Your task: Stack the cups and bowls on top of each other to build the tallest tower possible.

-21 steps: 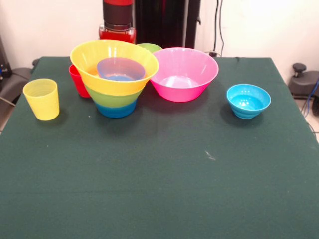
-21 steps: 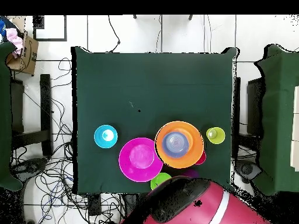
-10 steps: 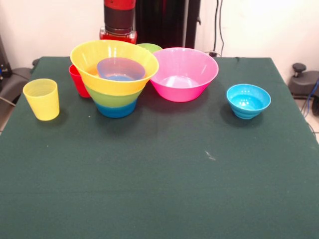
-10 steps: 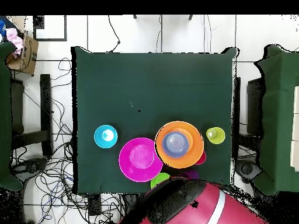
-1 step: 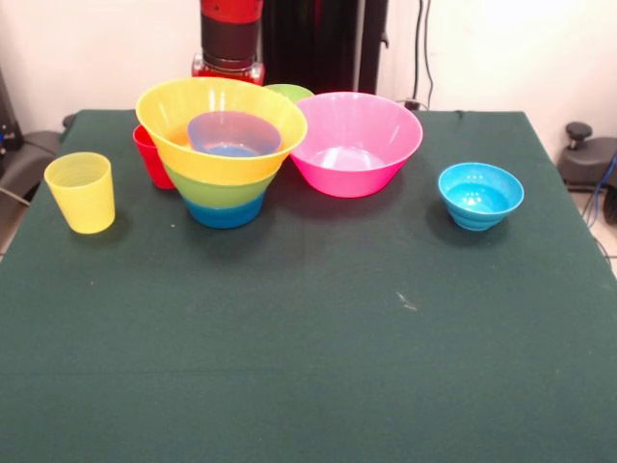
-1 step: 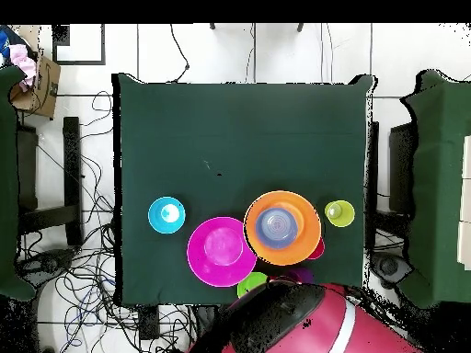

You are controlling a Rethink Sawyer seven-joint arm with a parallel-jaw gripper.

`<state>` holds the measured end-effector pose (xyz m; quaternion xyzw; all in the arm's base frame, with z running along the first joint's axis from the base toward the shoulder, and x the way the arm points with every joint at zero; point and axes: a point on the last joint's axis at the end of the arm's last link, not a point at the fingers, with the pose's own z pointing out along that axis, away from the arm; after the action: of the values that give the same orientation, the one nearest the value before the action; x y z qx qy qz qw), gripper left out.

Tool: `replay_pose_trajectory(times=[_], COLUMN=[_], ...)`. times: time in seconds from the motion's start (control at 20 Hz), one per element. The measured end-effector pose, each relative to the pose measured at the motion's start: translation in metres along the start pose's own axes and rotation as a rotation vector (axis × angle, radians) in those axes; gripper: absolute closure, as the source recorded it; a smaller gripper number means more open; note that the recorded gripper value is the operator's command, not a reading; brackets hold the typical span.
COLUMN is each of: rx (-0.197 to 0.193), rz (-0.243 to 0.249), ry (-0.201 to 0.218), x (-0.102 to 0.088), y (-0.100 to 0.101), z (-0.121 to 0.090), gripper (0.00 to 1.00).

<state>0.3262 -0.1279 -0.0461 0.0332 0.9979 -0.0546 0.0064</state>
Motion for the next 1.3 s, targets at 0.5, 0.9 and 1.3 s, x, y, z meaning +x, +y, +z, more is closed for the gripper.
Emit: replay_pose_trajectory(times=[0.5, 0.9, 1.3], rx=[0.015, 0.034, 0.042], rz=[-0.001, -0.009, -0.007], ry=[0.048, 0.098, 0.108], x=[-0.012, -0.024, -0.042], y=[0.0, 0.001, 0.0], z=[0.002, 0.003, 0.003], gripper=[0.0, 0.0, 0.0])
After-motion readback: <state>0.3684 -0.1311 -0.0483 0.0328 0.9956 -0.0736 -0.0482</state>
